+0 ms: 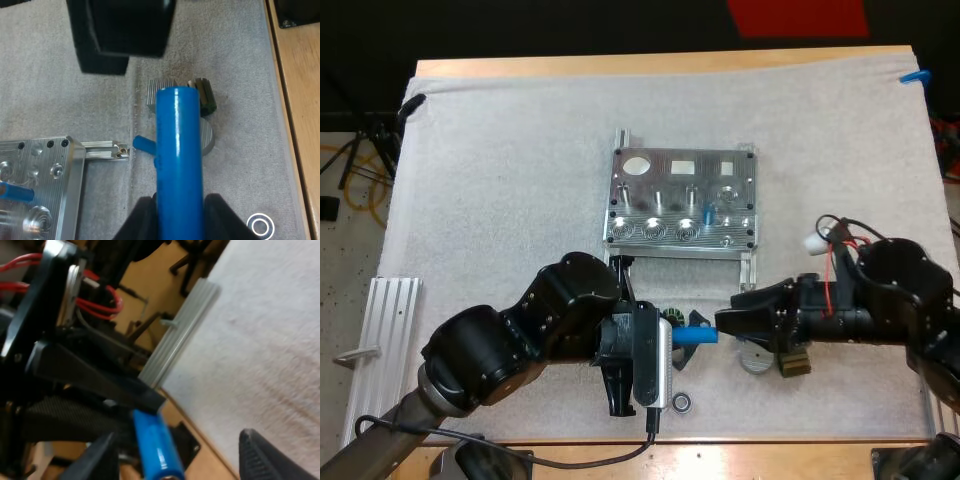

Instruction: Load cells from left to right

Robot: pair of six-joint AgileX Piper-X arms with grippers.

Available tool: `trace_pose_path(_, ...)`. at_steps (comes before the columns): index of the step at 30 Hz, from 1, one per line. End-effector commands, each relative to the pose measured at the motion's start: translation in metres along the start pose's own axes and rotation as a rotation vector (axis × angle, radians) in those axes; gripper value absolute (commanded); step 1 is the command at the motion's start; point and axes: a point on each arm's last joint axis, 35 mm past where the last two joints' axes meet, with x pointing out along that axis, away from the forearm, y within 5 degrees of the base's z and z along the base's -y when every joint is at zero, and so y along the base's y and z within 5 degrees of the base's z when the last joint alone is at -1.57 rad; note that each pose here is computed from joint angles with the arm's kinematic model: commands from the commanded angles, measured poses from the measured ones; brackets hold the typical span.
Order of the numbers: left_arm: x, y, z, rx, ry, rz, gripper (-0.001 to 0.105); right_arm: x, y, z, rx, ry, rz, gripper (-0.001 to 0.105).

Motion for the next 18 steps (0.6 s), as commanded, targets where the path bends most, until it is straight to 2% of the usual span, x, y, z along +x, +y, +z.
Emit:
trace_pose_path(1,-0.005,-0.002,0.002,0.004,-0.023,-0.005,0.000,0.000,0.002,0.002,-0.011,0.002,0.050,0.052)
trace_pose_path(7,-0.005,-0.001,0.003,0.007,-0.031,-0.001,0.000,0.006,-0.002,0.002,0.002,0.030,0.095,0.052)
trace_pose_path(18,-0.006,0.003,0.013,0.038,-0.124,0.040,0.000,0.008,-0.001,0.001,0.001,0.045,0.153,0.052)
